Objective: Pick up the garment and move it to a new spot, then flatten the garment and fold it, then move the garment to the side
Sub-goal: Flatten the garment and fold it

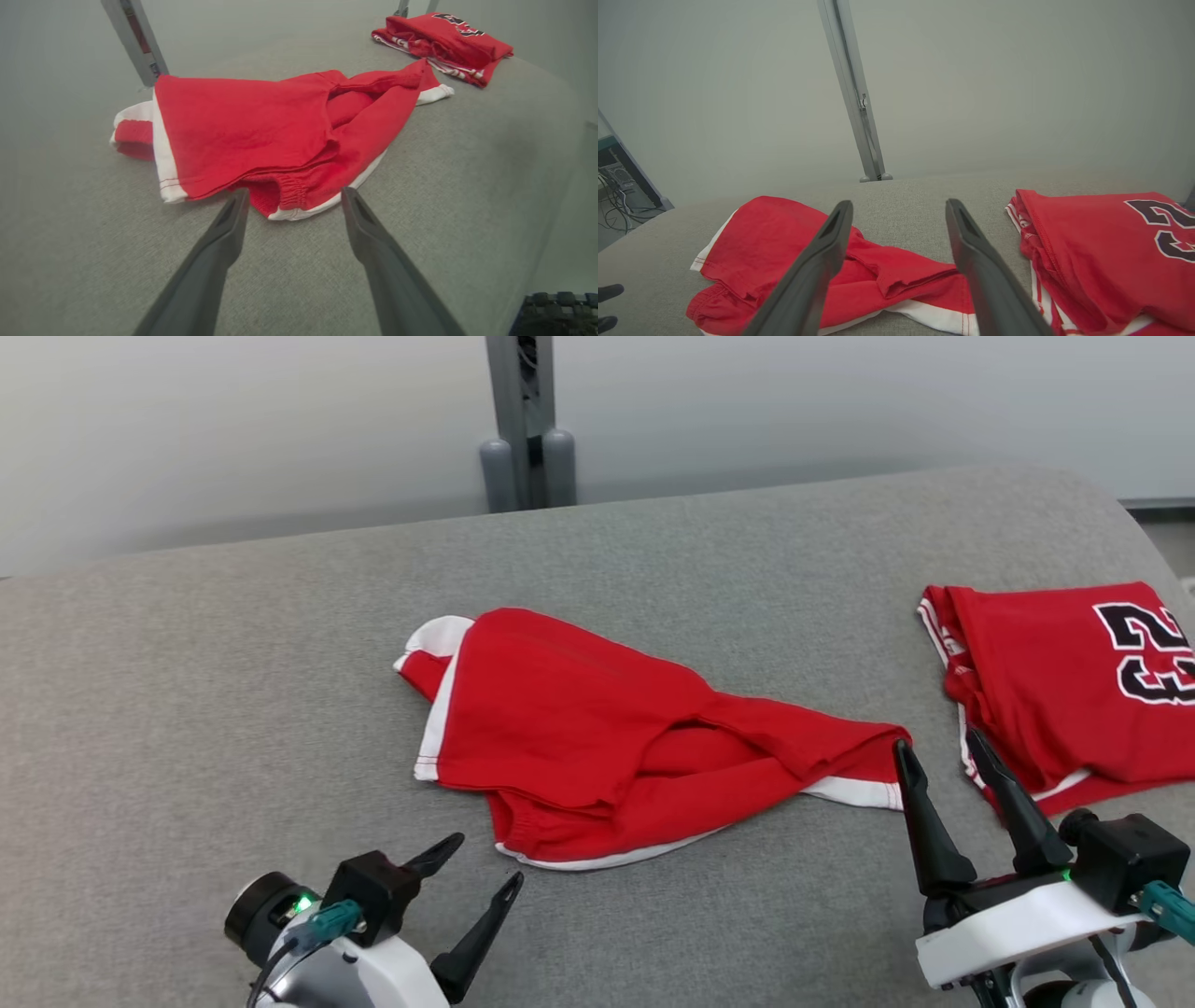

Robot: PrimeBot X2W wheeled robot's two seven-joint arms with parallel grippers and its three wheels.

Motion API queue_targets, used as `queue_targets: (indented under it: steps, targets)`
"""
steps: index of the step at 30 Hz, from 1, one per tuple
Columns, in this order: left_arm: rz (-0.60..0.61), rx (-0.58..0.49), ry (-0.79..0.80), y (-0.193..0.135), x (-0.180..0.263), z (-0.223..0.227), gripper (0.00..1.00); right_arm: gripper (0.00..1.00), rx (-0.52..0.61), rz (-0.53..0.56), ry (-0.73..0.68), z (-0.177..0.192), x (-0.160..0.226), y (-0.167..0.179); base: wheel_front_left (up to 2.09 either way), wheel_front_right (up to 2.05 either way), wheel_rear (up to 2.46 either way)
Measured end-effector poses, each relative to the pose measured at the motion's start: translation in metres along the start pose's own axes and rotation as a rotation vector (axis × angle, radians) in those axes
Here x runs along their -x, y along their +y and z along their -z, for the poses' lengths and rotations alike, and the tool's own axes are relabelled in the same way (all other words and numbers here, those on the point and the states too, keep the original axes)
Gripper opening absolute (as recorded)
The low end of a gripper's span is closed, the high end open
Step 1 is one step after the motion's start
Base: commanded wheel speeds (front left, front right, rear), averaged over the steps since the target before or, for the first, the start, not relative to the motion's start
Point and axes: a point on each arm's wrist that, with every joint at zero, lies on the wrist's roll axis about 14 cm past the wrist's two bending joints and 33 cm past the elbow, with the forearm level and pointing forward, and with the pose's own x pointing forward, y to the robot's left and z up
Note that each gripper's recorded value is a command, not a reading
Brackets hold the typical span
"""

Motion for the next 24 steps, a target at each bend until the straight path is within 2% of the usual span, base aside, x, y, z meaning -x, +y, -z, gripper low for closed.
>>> queue_targets:
  steps: [6, 11, 12, 13, 14, 19, 24]
  targets:
    - [0.138, -0.021, 0.143, -0.013, -0.032, 0.034, 1.0, 1.0, -0.01, 0.056, 0.021, 0.009, 0.005, -0.017, 0.0, 0.0, 0.0]
    - [0.174, -0.023, 0.178, -0.015, -0.046, 0.044, 1.0, 1.0, -0.013, 0.096, 0.025, 0.012, 0.012, -0.029, 0.0, 0.0, 0.0]
    - [0.183, -0.023, 0.188, -0.015, -0.049, 0.046, 0.95, 1.0, -0.015, 0.105, 0.026, 0.013, 0.013, -0.032, 0.0, 0.0, 0.0]
    - [0.193, -0.018, 0.197, -0.016, -0.052, 0.047, 0.5, 1.0, -0.013, 0.114, 0.026, 0.013, 0.014, -0.035, 0.0, 0.0, 0.0]
    - [0.199, -0.011, 0.2, -0.017, -0.054, 0.048, 0.0, 1.0, -0.013, 0.121, 0.027, 0.014, 0.015, -0.037, 0.0, 0.0, 0.0]
    - [0.226, 0.02, 0.206, -0.017, -0.059, 0.049, 0.0, 1.0, -0.008, 0.14, 0.016, 0.013, 0.013, -0.044, 0.0, 0.0, 0.0]
    - [0.203, 0.056, 0.11, -0.006, -0.053, 0.025, 0.0, 1.0, -0.01, 0.137, 0.017, 0.015, 0.008, -0.044, 0.0, 0.0, 0.0]
